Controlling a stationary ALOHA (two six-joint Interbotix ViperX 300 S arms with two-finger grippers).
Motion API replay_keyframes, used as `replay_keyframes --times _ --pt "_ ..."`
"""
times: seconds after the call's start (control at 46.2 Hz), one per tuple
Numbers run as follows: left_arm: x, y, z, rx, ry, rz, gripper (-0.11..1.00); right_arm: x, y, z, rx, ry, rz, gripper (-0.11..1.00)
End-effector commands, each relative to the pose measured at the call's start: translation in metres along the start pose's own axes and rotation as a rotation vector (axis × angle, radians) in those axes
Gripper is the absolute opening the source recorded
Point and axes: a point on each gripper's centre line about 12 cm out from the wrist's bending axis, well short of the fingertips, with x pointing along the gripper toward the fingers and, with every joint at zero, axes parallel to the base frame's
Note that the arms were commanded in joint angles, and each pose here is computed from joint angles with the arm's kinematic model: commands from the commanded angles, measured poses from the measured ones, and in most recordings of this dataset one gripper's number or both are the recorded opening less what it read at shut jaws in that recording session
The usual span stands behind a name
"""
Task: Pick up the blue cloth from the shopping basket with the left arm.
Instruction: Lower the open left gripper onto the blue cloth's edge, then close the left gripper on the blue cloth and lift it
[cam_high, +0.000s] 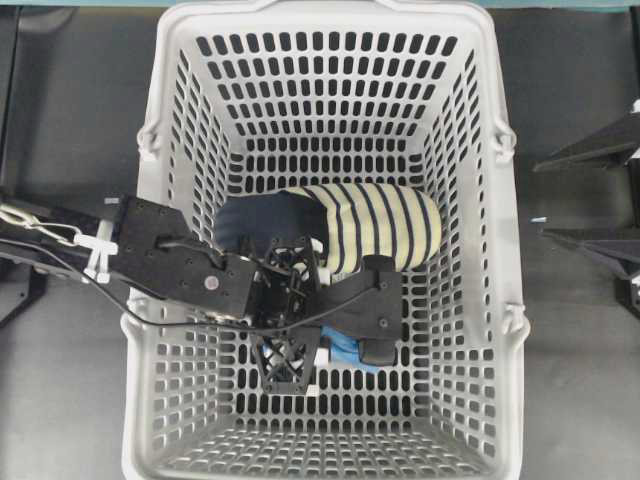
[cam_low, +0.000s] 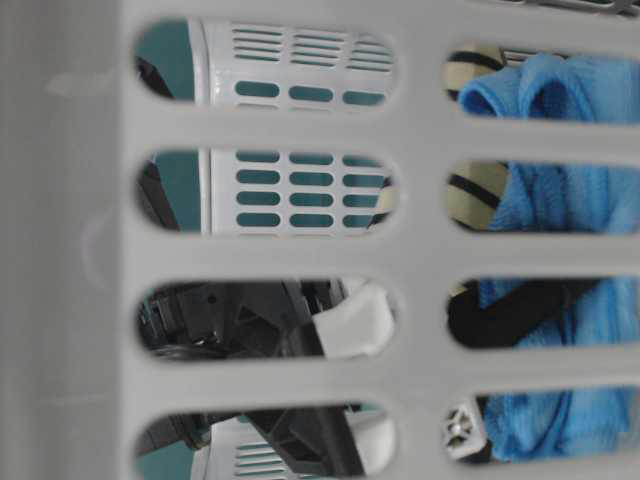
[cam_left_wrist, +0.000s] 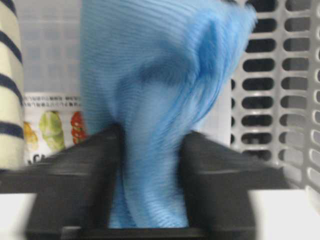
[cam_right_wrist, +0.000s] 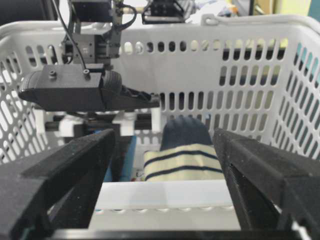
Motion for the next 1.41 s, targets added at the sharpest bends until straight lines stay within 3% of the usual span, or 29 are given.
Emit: replay_keyframes --times 0.0,0.043,0.26,0.584,0.735,1.384 --pt "-0.010 0.001 0.004 0.005 -0.023 0.001 0.19 0.001 0.000 0.003 0.003 -0.014 -0.001 0.77" --pt "-0.014 0.001 0.006 0.007 -0.034 0.000 0.12 0.000 0.000 0.004 0.005 -0.017 -0.001 0.77" --pt "-0.061 0.000 0.029 0.008 -0.136 -0.012 0.12 -0.003 0.000 0.007 0.003 -0.032 -0.001 0.77" --pt "-0.187 0.000 0.078 -0.009 -0.303 -0.024 0.12 -0.007 0.000 0.008 0.005 -0.045 -0.001 0.77" --pt "-0.223 0.009 0.088 -0.031 -0.343 -0.017 0.12 -0.007 0.000 0.007 0.005 -0.045 -0.001 0.76" --pt "-0.225 0.018 0.089 -0.050 -0.342 -0.003 0.12 -0.009 0.000 0.008 0.005 -0.051 -0.001 0.76"
